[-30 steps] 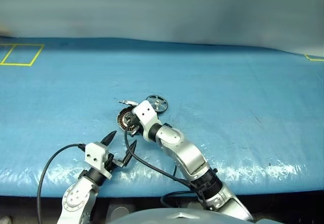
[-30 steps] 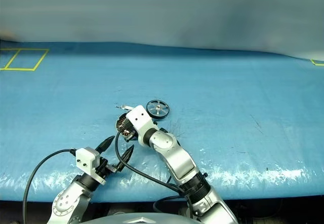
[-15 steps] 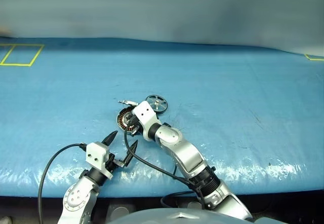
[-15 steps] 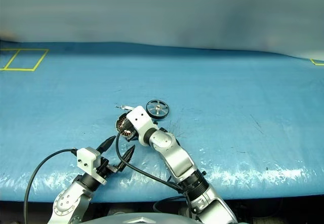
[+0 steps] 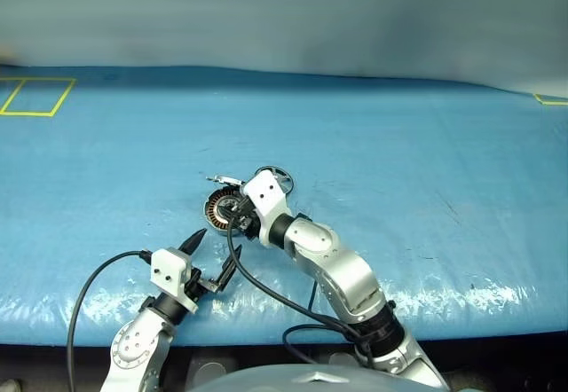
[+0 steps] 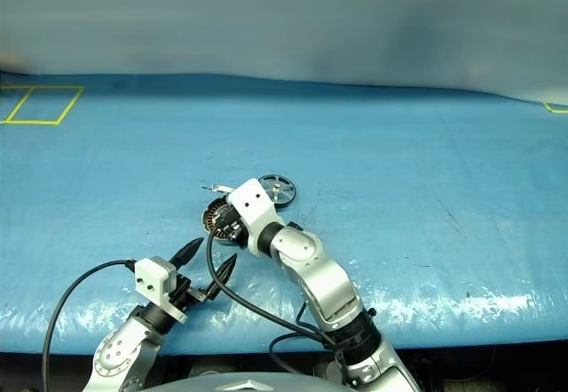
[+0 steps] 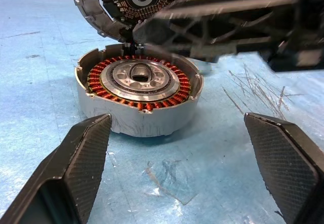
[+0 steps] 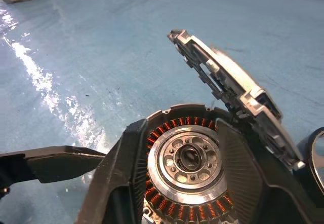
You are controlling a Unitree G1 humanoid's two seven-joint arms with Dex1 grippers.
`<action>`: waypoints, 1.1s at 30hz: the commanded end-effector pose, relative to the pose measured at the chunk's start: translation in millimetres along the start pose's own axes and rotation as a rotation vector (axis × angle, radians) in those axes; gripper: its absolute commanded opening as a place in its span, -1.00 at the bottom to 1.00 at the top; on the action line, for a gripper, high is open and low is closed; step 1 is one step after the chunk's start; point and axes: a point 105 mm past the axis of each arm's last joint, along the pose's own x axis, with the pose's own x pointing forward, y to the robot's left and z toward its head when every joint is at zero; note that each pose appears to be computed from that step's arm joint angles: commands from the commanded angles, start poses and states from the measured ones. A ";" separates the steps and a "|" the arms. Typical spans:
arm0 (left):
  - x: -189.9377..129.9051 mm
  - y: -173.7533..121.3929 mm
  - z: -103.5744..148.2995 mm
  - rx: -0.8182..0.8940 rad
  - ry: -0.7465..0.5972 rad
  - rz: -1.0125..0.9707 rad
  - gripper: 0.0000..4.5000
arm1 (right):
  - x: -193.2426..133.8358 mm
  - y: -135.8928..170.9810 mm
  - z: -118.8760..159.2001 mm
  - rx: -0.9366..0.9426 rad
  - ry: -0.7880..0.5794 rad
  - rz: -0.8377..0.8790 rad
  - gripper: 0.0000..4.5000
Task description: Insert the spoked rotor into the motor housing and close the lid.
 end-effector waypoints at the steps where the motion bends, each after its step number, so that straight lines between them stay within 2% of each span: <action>1: 0.8 -2.7 3.7 -0.001 -0.014 -0.021 1.00 | -2.9 7.9 7.5 -0.031 -0.013 0.012 -0.55; 4: 1.7 -2.3 4.2 0.007 -0.013 -0.022 1.00 | 3.4 11.5 1.3 -0.046 0.003 0.011 -0.99; 33: -2.6 3.5 -5.5 0.010 0.004 -0.002 1.00 | 31.8 -12.5 -12.2 -0.074 0.005 -0.078 -0.99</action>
